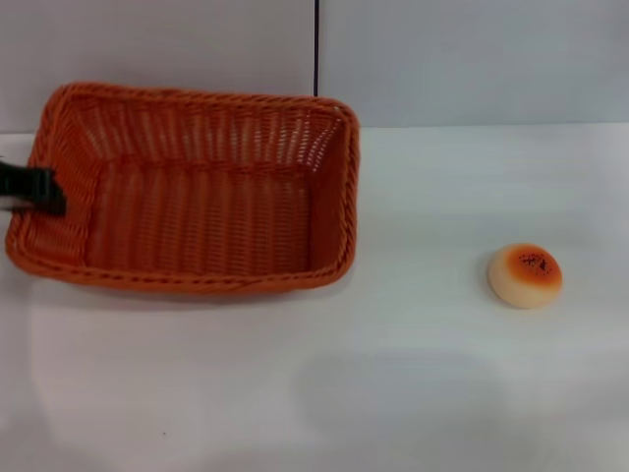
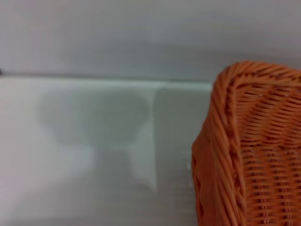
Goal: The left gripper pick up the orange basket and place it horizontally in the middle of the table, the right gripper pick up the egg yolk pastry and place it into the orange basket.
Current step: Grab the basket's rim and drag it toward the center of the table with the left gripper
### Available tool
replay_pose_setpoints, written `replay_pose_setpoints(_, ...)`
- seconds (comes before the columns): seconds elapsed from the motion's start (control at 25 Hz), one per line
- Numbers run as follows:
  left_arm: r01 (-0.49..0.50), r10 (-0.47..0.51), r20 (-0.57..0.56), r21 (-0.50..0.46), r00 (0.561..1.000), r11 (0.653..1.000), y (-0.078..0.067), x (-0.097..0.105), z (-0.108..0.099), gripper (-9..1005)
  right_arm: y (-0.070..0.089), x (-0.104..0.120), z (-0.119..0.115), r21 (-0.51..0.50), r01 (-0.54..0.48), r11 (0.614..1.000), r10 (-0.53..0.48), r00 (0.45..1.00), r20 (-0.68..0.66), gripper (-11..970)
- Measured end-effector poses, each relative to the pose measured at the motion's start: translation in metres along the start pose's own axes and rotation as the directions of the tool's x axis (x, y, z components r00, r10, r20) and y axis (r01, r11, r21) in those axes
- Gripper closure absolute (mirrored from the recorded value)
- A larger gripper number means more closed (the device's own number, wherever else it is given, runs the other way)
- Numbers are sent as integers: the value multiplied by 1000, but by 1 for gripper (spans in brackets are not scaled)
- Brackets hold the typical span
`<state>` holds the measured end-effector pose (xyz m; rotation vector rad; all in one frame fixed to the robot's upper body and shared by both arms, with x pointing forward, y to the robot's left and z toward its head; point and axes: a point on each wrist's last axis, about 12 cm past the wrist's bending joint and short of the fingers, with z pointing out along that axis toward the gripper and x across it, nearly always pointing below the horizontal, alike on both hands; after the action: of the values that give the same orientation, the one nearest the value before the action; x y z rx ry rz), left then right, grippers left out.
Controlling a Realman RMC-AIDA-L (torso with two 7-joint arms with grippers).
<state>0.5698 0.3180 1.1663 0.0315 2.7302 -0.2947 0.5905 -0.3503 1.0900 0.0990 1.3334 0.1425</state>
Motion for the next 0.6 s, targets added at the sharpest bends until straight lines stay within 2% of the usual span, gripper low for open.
replay_pose_setpoints(0.24, -6, 6, -41, 7, 999, 1000, -2, 3, 1, 852, -1, 2, 0, 9, 2, 1000, -2, 1000, -19, 176)
replay_pose_setpoints(0.6, -40, 39, 16, 49, 999, 998, -7, -3, -7, 853, 2, 4, -1, 8, -2, 1000, 3, 1000, -23, 177)
